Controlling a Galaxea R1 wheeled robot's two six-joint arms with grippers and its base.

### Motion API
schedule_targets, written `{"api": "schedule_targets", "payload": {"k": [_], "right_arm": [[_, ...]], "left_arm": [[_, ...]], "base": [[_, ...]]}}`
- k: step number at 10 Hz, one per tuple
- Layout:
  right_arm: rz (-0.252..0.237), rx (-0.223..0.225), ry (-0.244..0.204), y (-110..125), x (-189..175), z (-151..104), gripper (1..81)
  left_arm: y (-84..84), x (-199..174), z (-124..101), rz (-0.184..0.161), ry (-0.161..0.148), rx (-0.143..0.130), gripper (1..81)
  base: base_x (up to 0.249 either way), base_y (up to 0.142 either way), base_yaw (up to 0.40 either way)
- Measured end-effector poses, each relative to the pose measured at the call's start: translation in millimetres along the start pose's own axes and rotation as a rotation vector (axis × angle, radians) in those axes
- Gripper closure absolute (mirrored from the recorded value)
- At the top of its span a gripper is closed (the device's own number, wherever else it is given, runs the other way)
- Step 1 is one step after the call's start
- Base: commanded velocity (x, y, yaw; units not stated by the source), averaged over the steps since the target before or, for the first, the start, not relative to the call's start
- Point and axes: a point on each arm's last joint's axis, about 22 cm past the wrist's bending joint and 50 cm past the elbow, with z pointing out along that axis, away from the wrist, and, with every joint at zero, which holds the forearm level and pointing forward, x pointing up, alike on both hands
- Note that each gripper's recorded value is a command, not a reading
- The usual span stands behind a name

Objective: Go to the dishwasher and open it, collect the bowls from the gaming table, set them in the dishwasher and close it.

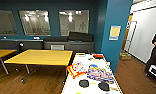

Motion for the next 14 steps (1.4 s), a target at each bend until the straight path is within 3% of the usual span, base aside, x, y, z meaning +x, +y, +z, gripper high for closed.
{"api": "schedule_targets", "payload": {"k": [5,8,10,11,14], "right_arm": [[-0.001,-0.005,0.005,4.7,3.1,-1.1,1.0],[0.000,-0.018,0.025,21.4,7.6,-7.3,1.0],[0.009,0.013,0.045,20.6,8.2,-13.0,1.0],[0.015,0.038,0.060,19.3,11.3,-18.2,1.0],[0.049,0.113,0.093,26.0,23.0,-46.7,1.0]], "left_arm": [[1.2,-5.9,-0.5,-0.005,-0.006,-0.002,1.0],[-6.0,-6.2,-2.7,-0.005,-0.007,0.005,1.0],[-14.0,-6.1,-7.2,-0.006,-0.006,0.001,1.0],[-15.6,-5.4,-9.9,-0.007,-0.004,-0.010,1.0],[-5.6,-1.2,-19.3,-0.016,0.006,-0.076,1.0]], "base": [[0.000,0.000,0.000],[0.000,0.000,0.000],[0.000,0.000,0.000],[0.000,0.000,0.000],[0.000,0.000,0.000]]}}
